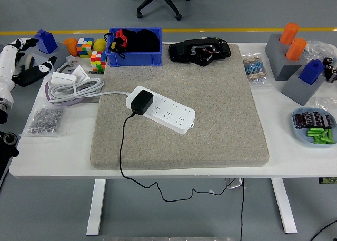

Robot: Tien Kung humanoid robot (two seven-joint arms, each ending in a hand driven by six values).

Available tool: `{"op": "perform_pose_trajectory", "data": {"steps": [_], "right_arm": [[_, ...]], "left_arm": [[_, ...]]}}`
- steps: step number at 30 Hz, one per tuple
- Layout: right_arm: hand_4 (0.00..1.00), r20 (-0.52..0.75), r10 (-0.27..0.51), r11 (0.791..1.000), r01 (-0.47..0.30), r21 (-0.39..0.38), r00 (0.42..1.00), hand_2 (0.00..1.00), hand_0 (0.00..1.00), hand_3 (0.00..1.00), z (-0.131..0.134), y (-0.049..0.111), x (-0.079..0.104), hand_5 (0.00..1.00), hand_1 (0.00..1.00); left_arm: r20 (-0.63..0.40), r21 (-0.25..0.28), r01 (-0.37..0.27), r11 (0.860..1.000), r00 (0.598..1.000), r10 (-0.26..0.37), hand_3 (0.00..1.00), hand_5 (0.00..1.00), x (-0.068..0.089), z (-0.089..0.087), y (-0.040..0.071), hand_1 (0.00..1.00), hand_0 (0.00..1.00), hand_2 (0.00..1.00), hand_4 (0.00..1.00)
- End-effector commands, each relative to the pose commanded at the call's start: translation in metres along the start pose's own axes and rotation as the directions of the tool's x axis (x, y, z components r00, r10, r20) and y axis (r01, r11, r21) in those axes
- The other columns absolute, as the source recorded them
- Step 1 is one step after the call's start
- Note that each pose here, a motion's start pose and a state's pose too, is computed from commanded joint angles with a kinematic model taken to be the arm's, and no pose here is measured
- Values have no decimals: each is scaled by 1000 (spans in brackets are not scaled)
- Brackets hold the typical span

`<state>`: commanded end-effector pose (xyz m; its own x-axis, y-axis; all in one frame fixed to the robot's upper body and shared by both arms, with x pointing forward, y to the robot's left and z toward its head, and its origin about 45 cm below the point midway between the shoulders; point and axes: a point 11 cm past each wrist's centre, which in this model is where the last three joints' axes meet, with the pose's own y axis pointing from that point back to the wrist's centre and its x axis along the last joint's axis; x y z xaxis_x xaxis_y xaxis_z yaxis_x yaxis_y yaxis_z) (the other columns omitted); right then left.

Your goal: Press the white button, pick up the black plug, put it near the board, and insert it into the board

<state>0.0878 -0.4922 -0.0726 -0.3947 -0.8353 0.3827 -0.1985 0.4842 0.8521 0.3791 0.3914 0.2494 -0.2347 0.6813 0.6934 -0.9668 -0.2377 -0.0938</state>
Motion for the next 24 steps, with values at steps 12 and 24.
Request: {"op": "perform_pose_trajectory", "data": {"steps": [12,24], "right_arm": [[635,-7,-16,999,17,40,1000,494,586,525,-26,0,-8,313,490],[636,-4,-11,1000,11,15,1000,496,583,526,-12,0,-5,314,492]], "left_arm": [[15,-8,-23,1000,1000,23,723,353,14,1,-3,820,775,747,795],[-15,28,-43,999,999,43,723,340,17,-10,6,820,777,747,791]]}}
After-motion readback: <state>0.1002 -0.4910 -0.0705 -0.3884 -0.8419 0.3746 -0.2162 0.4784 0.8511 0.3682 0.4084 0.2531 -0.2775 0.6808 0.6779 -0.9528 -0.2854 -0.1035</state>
